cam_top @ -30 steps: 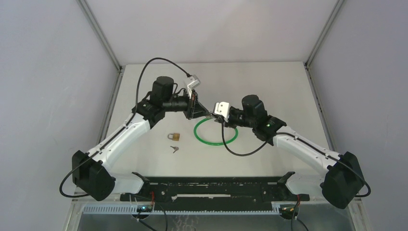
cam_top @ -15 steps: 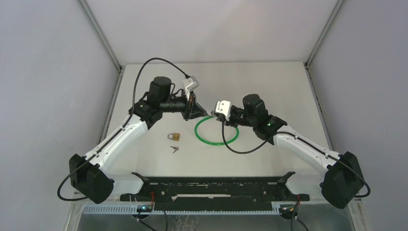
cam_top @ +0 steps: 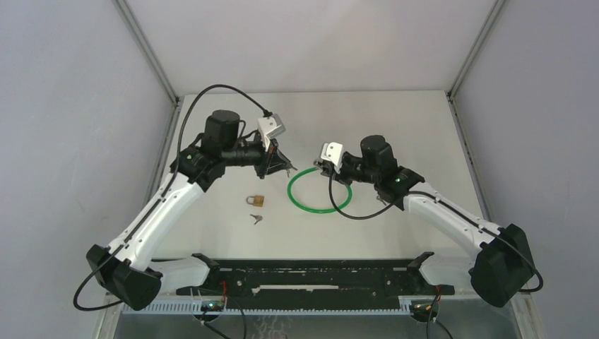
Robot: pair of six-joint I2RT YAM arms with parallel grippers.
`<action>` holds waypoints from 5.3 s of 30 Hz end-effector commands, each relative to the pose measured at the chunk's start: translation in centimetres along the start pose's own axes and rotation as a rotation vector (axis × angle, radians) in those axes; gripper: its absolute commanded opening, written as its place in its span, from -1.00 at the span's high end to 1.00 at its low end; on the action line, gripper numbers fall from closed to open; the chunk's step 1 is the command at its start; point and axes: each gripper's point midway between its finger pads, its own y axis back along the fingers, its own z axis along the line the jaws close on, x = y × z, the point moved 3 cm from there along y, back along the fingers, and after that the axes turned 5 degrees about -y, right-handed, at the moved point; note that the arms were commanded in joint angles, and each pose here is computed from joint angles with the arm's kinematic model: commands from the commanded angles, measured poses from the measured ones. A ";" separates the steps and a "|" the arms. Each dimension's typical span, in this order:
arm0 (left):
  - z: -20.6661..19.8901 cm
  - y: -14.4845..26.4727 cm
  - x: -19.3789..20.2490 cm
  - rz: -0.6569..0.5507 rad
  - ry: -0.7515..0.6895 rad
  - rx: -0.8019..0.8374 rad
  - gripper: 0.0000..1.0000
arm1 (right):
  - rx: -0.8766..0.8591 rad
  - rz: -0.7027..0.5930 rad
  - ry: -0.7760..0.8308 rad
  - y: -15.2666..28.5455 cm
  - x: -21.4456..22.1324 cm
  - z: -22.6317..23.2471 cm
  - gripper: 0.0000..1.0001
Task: Lock with the key
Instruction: Place the lock at the center of the board, then place the key at the center of the board, then reset both arms
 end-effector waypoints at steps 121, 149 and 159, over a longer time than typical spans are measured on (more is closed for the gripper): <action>11.7 2.2 3.1 0.154 -0.240 -0.901 -0.92 | 0.911 0.192 -0.824 19.8 8.4 -16.6 -1.00; 11.8 19.0 5.0 -0.274 -0.034 -1.283 -1.00 | 0.868 -0.051 -0.743 20.7 2.3 -16.7 -1.00; 10.7 20.2 5.4 -0.311 -0.033 -1.294 -1.00 | 0.839 -0.087 -0.762 20.8 1.1 -16.3 -1.00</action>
